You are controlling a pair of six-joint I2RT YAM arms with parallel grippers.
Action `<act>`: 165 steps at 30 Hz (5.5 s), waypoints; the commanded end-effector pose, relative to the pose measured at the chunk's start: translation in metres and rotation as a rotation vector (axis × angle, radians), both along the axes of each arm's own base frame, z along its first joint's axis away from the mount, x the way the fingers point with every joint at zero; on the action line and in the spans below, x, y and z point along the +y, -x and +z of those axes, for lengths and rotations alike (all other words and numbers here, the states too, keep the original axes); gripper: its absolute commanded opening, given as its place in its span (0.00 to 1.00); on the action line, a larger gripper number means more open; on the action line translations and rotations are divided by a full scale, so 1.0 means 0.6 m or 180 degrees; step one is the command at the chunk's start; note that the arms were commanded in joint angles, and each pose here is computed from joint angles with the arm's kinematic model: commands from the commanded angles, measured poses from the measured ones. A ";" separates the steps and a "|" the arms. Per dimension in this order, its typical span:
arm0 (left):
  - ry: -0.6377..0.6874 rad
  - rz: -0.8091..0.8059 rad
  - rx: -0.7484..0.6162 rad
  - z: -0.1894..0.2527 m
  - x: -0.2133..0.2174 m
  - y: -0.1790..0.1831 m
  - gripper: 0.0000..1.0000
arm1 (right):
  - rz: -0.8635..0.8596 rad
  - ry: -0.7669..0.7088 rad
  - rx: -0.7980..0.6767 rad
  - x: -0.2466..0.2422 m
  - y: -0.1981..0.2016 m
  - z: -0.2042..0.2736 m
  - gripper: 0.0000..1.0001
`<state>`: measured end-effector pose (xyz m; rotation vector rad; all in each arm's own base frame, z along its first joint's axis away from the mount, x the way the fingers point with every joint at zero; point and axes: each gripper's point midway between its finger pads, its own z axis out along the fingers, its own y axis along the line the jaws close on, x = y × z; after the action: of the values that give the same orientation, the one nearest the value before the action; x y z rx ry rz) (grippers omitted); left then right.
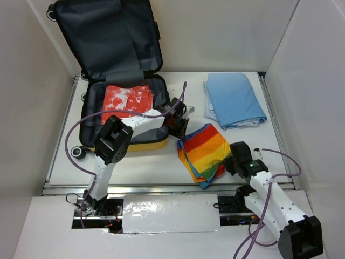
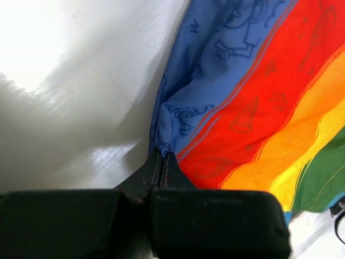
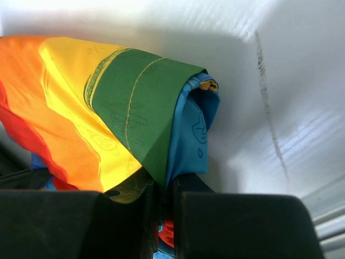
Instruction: Pack the luggage
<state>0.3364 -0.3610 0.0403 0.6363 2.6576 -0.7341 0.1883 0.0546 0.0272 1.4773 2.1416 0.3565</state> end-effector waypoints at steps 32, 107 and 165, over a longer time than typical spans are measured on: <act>0.0730 0.1206 -0.1256 0.400 0.322 -0.083 0.00 | 0.2185 0.0553 -0.1862 0.257 -0.365 0.484 0.00; 0.0214 0.2282 -0.0947 0.206 0.534 -0.368 0.00 | 0.1324 0.0872 -0.0753 0.004 -0.317 0.276 0.13; 0.1036 0.0336 -0.1441 0.480 0.135 0.009 0.57 | 0.0567 0.0773 -0.0921 -0.087 -0.219 0.292 0.60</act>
<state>0.3305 -0.2844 0.3082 0.5192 2.1342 -0.8597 0.2930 -0.0022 0.1489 1.1600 2.0839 0.3314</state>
